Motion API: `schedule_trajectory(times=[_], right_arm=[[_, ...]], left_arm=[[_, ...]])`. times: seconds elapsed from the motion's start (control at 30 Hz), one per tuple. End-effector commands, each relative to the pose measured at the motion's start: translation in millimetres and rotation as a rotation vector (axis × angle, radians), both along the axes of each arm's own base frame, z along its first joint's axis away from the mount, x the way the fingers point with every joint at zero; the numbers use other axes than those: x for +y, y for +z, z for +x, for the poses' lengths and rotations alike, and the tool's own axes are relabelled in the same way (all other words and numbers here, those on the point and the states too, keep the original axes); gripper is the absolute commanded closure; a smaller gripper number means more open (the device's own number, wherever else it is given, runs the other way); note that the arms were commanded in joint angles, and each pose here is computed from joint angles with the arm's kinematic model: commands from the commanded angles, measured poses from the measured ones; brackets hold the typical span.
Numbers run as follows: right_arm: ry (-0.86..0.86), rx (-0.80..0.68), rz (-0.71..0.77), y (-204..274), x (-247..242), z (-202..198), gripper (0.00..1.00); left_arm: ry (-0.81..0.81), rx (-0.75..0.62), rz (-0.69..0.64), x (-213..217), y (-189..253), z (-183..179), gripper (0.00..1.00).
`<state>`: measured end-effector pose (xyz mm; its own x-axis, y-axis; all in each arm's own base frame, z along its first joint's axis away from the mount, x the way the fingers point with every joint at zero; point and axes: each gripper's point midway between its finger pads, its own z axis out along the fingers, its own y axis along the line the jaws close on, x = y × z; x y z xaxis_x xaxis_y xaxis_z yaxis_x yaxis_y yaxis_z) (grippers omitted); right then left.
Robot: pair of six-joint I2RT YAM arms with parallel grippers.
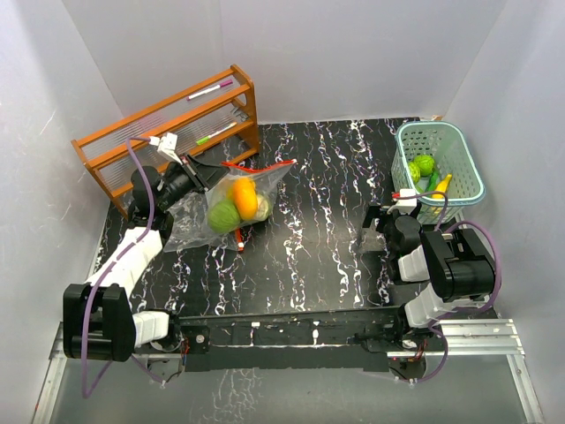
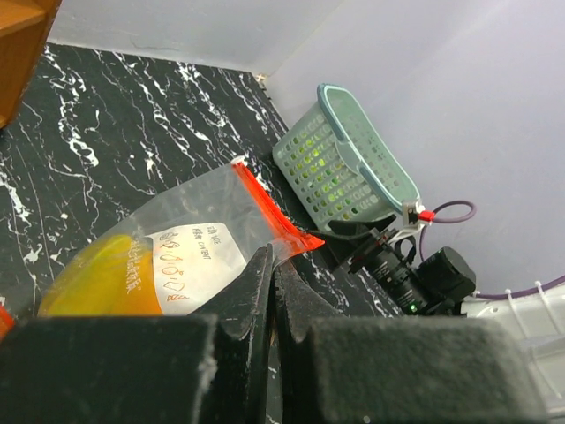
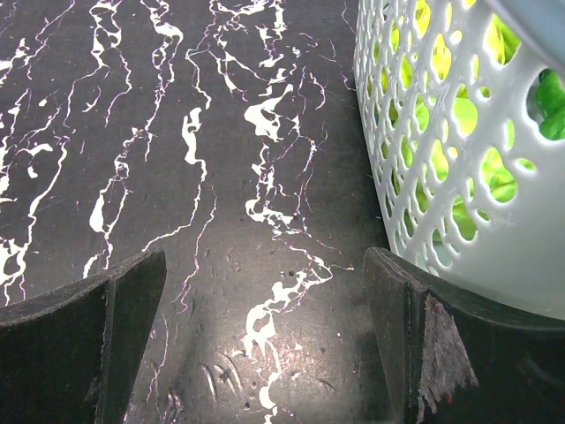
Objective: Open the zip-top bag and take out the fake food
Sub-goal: Open the zipper of the food storage bag at the center of the board.
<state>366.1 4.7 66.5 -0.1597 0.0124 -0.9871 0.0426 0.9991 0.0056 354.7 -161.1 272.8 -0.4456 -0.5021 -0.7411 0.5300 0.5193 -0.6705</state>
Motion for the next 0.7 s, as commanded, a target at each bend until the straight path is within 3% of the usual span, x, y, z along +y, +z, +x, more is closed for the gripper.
schedule_trajectory(times=[0.0, 0.67], right_arm=[[0.003, -0.084, 0.002, 22, 0, 10, 0.01], [0.003, -0.084, 0.003, 22, 0, 10, 0.01]], left_arm=[[-0.015, -0.051, 0.020, -1, 17, -5, 1.00], [0.013, -0.040, 0.054, 3, 9, -5, 1.00]])
